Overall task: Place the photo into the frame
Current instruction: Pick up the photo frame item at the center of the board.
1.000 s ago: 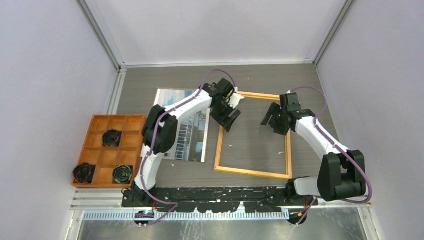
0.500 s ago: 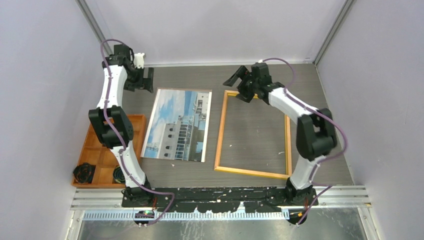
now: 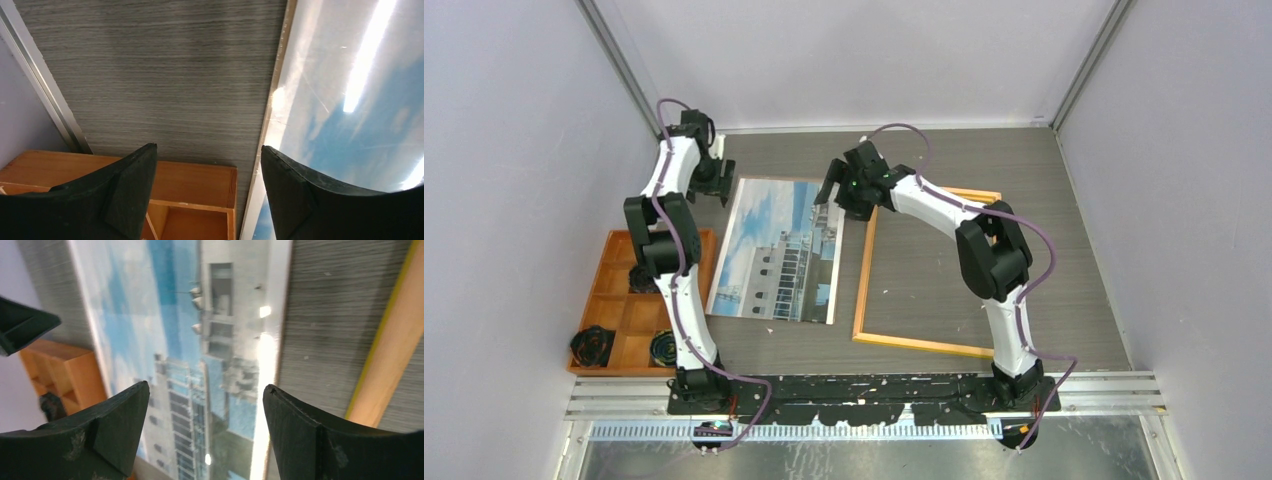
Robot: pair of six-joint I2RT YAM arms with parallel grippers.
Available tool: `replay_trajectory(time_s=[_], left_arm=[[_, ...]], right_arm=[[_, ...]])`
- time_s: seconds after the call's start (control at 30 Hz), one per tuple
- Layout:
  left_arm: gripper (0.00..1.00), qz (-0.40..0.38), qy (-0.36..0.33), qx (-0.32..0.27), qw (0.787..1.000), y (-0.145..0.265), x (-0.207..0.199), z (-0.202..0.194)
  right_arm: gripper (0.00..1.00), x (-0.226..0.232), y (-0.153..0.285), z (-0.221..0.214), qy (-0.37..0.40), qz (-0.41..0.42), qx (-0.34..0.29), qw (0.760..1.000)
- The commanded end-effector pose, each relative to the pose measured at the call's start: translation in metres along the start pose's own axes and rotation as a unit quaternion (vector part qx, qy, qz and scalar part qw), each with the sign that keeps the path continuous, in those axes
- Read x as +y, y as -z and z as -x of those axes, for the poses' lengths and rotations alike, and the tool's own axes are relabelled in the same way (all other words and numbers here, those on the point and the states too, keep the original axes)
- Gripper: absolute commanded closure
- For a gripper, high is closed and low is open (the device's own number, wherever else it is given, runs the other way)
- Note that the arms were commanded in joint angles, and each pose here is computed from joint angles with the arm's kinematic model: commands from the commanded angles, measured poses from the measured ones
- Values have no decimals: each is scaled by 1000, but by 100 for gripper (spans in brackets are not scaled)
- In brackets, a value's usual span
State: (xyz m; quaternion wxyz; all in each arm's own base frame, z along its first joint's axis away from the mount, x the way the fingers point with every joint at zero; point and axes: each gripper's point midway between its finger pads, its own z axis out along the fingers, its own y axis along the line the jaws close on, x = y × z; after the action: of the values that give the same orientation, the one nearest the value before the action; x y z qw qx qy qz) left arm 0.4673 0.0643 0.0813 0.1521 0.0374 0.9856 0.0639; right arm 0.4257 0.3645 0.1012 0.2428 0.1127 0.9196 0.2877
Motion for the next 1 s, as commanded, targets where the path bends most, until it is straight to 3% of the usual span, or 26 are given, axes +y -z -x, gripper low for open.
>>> replay_trajectory(time_s=[0.0,0.27,0.57,0.97], left_arm=[[24,45,-7,-18,999,-3,4,9],[32,57,-54,-2,997,-19,-13,-6],[34,37,-85,7,996,-25,-40,-19],[39,33,-110,24,993,-37,-51,-33]], right_arm=[[14,-34,-14,8,2,-68,-22,997],[19,-53,-29,-4,7,-100,-14,995],[33,-61,-50,-17,9,-126,-3,992],[42,-11,-37,-4,13,-69,-27,997]])
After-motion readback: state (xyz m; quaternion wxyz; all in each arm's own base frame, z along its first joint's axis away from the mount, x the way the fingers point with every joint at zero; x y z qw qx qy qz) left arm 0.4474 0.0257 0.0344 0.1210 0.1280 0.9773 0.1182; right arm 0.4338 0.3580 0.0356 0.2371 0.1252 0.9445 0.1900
